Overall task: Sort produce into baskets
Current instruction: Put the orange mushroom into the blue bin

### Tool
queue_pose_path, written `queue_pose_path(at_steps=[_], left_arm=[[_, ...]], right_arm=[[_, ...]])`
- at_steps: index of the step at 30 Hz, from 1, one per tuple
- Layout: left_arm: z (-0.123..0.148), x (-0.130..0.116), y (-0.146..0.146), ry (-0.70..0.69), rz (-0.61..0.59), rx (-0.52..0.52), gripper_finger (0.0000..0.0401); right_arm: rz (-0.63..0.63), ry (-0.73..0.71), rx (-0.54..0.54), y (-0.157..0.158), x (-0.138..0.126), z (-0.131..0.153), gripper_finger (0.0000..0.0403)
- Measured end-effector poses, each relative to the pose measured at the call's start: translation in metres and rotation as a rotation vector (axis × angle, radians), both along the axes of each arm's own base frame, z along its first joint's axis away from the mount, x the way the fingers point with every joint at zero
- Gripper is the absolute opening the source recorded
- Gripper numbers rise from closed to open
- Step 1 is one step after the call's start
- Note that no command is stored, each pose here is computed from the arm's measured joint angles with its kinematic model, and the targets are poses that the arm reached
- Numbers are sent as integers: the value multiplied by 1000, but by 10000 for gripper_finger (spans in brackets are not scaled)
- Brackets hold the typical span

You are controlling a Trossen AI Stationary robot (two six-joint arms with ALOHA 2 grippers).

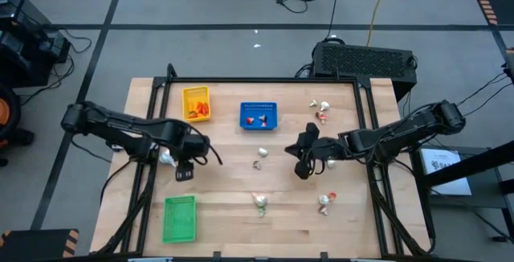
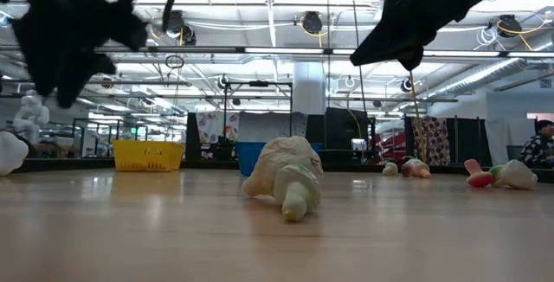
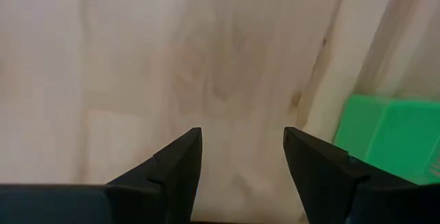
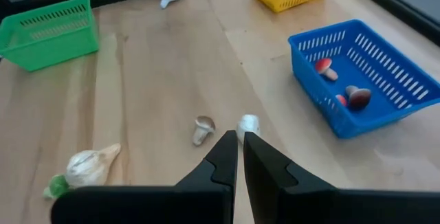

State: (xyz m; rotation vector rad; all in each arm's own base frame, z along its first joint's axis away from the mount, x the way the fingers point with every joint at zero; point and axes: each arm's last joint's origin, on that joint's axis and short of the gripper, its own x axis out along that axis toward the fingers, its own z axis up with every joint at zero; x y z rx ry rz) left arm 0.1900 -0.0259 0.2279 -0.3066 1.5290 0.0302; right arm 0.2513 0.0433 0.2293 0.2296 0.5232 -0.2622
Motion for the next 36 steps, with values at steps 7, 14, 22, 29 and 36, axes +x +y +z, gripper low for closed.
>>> queue_pose_path(at_steps=[7, 14, 22, 29, 36], left_arm=[[-21, -10, -9, 75, 41, -9, 212], [-25, 25, -26, -382, -86, -69, 212], [-13, 70, -29, -1133, -183, 127, 212], [-37, 116, -37, -1325, -233, 82, 212], [-59, 195, -60, -1316, -329, -16, 212]], right_arm=[[-10, -24, -21, -7, 3, 2, 18], [0, -10, -45, -8, 2, 2, 18], [-27, 137, -35, -12, -18, -1, 18], [-114, 226, 57, -18, -49, 7, 18], [-218, 233, 42, -23, -66, 13, 18]])
